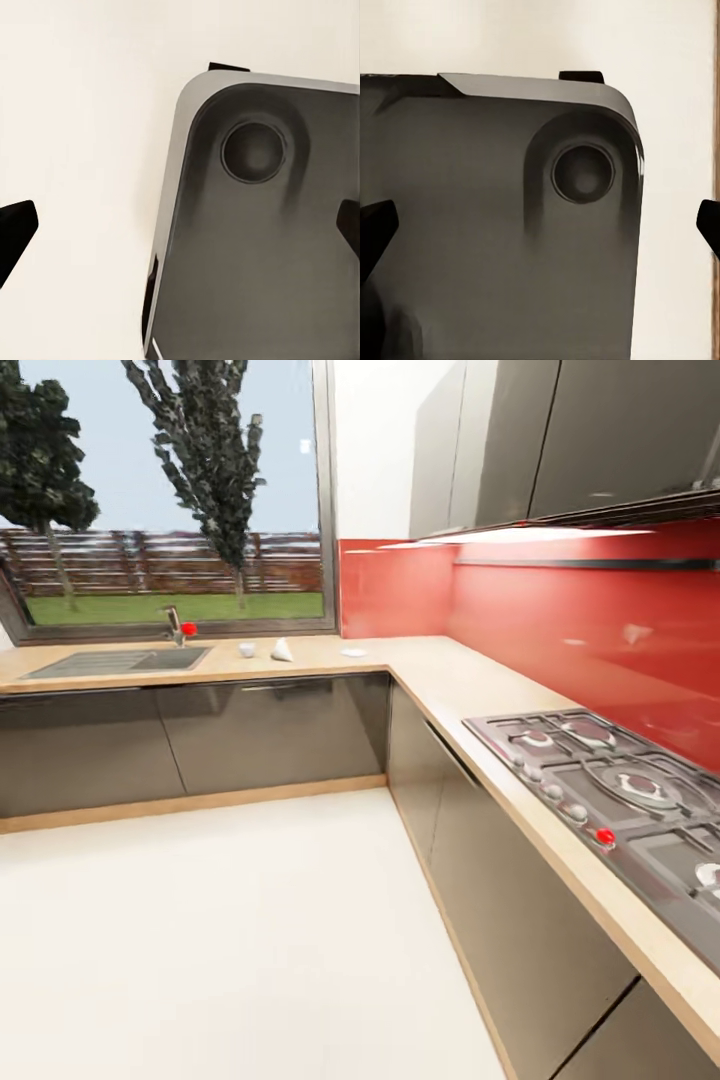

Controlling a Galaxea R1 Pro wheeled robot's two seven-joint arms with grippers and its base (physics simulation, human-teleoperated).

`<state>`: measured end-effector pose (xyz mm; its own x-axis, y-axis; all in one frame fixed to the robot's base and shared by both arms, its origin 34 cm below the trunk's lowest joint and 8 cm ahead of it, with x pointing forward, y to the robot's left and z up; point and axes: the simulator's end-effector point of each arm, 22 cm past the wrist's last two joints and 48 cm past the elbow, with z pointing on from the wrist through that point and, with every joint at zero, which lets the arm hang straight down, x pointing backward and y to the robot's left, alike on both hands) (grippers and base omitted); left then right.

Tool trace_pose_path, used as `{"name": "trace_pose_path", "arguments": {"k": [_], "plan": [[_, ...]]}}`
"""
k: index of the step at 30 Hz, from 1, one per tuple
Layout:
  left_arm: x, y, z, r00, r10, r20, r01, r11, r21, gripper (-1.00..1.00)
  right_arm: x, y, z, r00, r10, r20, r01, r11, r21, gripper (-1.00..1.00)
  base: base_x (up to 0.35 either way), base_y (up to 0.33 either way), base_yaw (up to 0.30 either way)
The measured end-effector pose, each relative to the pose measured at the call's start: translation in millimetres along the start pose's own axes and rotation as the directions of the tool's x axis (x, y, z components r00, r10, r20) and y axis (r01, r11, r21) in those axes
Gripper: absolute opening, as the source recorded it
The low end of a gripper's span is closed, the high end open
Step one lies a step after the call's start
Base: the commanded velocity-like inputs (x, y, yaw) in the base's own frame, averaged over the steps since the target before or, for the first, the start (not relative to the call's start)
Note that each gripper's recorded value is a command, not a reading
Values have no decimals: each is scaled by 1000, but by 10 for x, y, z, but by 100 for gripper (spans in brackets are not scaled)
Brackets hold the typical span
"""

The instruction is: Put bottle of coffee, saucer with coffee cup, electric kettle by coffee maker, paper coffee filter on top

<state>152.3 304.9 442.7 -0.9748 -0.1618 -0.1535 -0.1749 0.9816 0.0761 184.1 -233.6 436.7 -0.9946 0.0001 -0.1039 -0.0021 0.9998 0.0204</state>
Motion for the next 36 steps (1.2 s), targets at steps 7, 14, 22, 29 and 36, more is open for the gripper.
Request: {"name": "trace_pose_path", "arguments": {"k": [7,14,22,29,36], "plan": [[11,4,-1,1000,0,-3,0,1000,-1,100,12,0,0,1000,0,-3,0,1000,0,100,336,0,271],[24,1,-2,1000,0,-6,0,1000,-1,100,25,0,1,1000,0,-6,0,1000,0,100,303,0,271],[55,2,-4,1000,-20,-17,20,1000,-9,100,38,0,2,1000,0,-11,0,1000,0,100,37,0,271],[77,-1,-22,999,-27,-26,27,1000,-14,100,43,9,-14,1000,0,-12,0,1000,-1,100,1,0,276],[46,-21,-136,999,-30,-23,30,999,-11,100,7,51,-131,1000,0,-7,0,1000,-6,100,0,0,235]]}}
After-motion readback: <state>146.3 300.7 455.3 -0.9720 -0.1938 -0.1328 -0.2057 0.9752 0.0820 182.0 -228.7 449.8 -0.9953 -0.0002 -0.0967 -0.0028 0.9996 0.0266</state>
